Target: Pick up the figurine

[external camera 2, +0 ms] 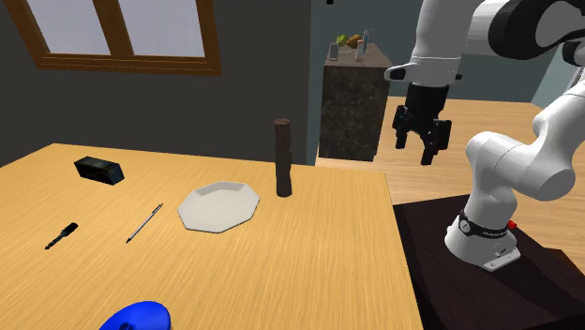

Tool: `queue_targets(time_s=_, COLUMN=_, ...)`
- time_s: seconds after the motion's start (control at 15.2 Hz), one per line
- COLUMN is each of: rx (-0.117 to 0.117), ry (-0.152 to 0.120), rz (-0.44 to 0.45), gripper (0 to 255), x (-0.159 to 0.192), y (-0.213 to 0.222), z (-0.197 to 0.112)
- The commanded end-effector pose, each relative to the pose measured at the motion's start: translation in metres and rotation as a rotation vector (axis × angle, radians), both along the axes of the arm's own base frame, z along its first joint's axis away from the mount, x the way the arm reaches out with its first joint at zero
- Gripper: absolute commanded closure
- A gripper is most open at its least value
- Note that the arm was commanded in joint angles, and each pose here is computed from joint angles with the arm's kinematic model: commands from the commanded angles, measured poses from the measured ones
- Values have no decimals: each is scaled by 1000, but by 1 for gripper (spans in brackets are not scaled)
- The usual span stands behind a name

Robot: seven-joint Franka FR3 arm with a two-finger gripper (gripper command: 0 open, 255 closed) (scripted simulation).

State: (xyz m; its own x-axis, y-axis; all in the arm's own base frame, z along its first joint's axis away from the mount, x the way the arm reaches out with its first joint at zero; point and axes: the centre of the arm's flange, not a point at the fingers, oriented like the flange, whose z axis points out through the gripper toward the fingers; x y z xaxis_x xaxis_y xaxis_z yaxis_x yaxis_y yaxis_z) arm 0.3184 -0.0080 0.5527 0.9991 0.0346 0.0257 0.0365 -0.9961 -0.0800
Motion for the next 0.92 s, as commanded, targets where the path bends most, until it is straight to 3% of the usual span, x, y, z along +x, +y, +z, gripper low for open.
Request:
queue_targets(time_s=0.0, rx=0, ry=0, rz=0, gripper=0, x=0, y=0, z=0)
queue_targets(time_s=0.86, rx=-12, ry=41, rz=-117, gripper=0, x=116, y=-129, z=-4)
